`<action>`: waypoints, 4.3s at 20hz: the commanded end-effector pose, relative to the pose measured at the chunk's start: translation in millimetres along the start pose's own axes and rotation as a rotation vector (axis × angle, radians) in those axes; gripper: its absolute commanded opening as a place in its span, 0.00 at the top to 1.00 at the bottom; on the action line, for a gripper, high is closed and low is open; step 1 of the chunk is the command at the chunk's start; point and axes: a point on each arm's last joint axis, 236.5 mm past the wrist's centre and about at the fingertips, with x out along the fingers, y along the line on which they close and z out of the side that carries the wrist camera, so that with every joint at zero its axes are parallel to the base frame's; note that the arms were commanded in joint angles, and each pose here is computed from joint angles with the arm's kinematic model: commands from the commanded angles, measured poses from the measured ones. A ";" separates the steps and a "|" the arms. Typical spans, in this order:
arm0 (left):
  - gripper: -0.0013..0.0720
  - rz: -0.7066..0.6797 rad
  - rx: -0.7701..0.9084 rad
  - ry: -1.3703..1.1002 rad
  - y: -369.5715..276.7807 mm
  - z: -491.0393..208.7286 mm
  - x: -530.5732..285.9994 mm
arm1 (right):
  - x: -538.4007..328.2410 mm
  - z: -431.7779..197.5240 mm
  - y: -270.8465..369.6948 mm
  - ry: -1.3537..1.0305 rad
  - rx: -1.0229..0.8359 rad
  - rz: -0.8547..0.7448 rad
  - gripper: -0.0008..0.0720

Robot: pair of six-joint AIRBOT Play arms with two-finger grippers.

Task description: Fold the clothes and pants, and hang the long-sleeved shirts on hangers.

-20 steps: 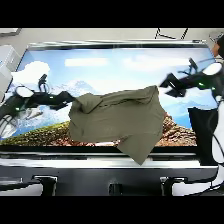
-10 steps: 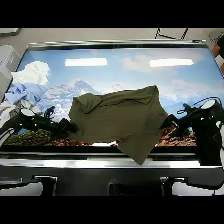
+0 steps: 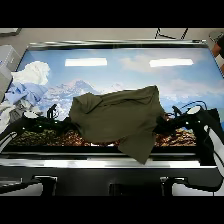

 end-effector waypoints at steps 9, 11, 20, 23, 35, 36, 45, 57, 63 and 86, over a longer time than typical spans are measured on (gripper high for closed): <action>0.95 -0.187 0.895 -1.251 -346.8 -14.7 -413.2 | -472.8 -29.9 265.5 -1.404 -0.822 0.055 0.94; 0.95 -0.263 1.005 -1.447 -387.5 -85.7 -481.1 | -541.4 -122.1 279.7 -1.653 -0.884 0.112 0.94; 0.95 -0.359 1.026 -1.635 -404.8 -146.0 -536.0 | -574.1 -222.2 272.8 -1.818 -0.931 0.158 0.94; 0.95 -0.155 1.010 -1.462 -376.7 -85.0 -485.1 | -523.3 -160.3 260.2 -1.578 -0.900 0.046 0.94; 0.95 0.063 0.316 -0.548 -86.0 163.2 -57.2 | -174.7 166.0 123.5 -0.835 0.024 0.213 0.94; 0.95 0.019 0.248 -0.514 -82.2 163.0 -39.8 | -157.5 167.4 122.6 -0.798 0.029 0.205 0.94; 0.13 -0.009 0.192 -0.137 -36.1 103.3 -70.1 | -175.0 149.3 53.4 -0.627 -0.020 0.065 0.47; 0.49 0.083 -0.124 0.159 78.7 -26.6 -42.4 | -128.9 24.4 -88.0 -0.104 0.133 -0.110 0.38; 0.49 0.117 -0.109 0.189 78.4 -32.6 -20.1 | -128.5 24.5 -85.7 -0.103 0.127 -0.100 0.38; 0.96 0.106 0.297 -0.431 -66.6 87.7 -193.0 | -197.1 78.5 90.2 -0.459 -0.372 0.058 0.94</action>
